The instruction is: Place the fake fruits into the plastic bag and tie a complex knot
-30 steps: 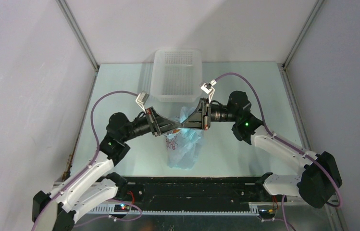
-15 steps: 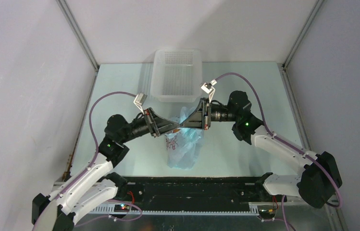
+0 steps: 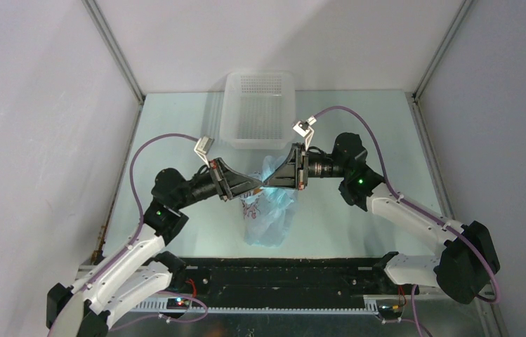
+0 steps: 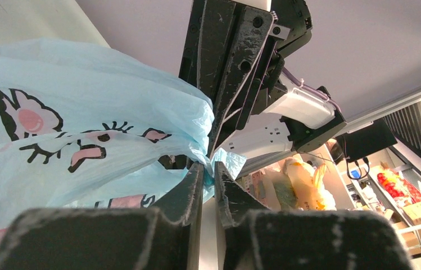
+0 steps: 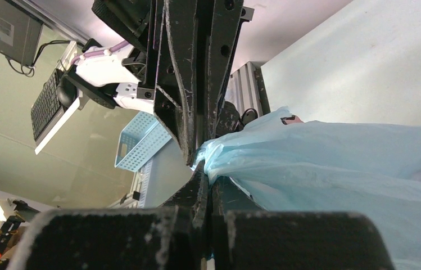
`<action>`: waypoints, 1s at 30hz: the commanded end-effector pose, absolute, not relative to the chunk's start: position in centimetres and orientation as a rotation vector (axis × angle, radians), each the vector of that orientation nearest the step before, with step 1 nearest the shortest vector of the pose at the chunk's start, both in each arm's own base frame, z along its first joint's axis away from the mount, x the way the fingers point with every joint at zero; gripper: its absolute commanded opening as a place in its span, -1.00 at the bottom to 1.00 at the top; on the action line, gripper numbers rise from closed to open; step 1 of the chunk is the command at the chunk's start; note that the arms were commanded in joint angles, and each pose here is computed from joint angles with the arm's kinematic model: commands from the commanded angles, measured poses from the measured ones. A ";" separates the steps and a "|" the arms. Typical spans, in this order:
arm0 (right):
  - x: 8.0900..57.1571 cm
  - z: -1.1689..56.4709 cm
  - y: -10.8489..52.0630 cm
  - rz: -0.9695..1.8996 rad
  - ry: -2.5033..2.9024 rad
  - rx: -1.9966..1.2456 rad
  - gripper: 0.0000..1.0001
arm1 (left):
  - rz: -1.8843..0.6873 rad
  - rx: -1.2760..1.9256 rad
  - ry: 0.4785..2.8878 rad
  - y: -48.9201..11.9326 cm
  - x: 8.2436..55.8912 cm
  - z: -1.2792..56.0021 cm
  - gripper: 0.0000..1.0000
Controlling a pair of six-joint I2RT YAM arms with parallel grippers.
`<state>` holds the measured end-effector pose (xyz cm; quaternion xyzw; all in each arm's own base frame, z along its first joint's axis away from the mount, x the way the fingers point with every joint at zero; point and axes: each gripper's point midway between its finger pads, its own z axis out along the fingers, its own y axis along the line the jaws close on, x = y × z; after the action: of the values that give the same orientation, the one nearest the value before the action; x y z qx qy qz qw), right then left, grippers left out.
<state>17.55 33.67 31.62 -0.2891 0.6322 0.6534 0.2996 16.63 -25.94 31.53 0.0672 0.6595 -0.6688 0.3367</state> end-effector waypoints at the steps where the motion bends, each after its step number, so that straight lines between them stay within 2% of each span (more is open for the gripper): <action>1: 17.1 32.7 33.4 1.734 1.621 -0.793 -1.00 | -1.741 0.229 1.674 -25.7 16.1 32.0 -0.76; 7: 16.8 32.7 33.4 1.729 1.624 -0.803 -1.00 | -1.729 0.207 1.716 -25.9 16.5 31.1 -0.79; 11: 16.8 32.7 33.3 1.721 1.628 -0.800 -1.00 | -1.736 0.233 1.682 -25.8 16.1 31.6 -0.98; 15: 16.8 32.9 33.1 1.716 1.628 -0.788 -1.00 | -1.710 0.267 1.653 -25.5 15.9 31.6 -1.00; 18: 16.8 33.2 32.9 1.705 1.624 -0.779 -0.64 | -1.675 0.275 1.664 -25.5 16.1 31.0 -1.00; 21: 16.7 33.0 32.5 1.684 1.654 -0.755 -0.09 | -1.660 0.275 1.670 -25.5 16.4 30.6 -1.00; 23: 16.9 32.8 32.1 1.644 1.680 -0.727 0.18 | -1.649 0.278 1.673 -25.5 16.5 30.5 -1.00; 25: 16.6 32.3 31.5 1.610 1.722 -0.710 0.35 | -1.629 0.277 1.679 -25.4 16.7 30.3 -1.00; 30: 15.7 31.0 29.5 1.507 1.843 -0.644 0.47 | -1.609 0.264 1.691 -25.3 17.0 30.1 -1.00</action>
<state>16.25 31.12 32.05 -0.2629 0.6694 0.6143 0.3248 16.70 -25.67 29.65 0.0935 0.6707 -0.6414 0.3606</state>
